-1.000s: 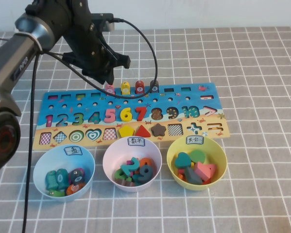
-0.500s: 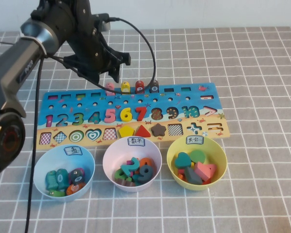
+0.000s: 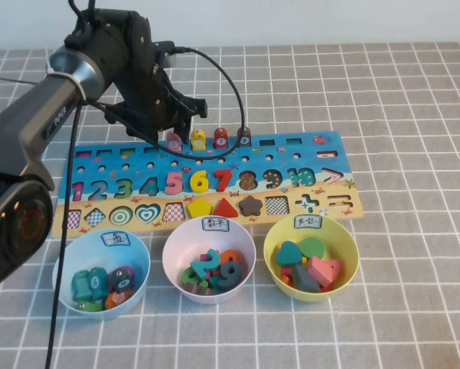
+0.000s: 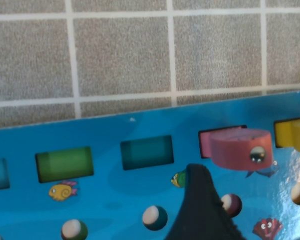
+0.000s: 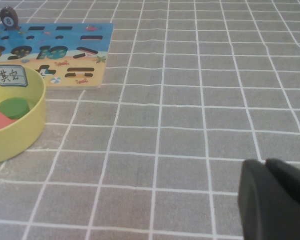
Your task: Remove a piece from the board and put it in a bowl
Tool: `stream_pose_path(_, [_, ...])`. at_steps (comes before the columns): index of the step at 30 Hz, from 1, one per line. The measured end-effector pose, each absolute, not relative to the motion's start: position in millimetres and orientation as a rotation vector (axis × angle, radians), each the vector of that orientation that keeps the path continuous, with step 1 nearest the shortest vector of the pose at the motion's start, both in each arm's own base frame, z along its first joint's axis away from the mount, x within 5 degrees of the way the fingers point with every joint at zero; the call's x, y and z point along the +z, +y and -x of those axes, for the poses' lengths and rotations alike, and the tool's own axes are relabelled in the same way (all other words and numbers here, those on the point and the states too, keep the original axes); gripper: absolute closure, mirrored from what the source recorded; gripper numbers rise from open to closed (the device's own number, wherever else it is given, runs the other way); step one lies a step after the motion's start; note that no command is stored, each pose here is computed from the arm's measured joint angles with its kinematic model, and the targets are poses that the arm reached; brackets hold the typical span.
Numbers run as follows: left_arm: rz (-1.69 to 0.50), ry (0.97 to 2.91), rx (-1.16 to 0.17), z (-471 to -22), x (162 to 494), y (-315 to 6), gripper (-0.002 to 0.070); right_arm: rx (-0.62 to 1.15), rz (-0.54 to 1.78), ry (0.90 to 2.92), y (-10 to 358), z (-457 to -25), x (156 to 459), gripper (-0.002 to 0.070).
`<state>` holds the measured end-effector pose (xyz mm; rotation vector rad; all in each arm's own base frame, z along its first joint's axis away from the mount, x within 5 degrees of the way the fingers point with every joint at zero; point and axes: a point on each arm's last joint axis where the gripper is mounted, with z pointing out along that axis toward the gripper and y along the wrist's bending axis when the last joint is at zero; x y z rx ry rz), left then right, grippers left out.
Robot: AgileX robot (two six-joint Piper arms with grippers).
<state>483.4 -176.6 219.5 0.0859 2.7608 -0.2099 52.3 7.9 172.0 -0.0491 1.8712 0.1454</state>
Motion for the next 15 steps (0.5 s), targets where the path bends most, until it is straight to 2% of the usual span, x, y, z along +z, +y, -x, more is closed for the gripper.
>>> stream_pose_path(15, [-0.089, 2.723, -0.174, -487.5, 218.6, -174.8, 0.0285, 0.145, 0.049, 1.871, 7.9, -52.3, 172.0, 0.0694])
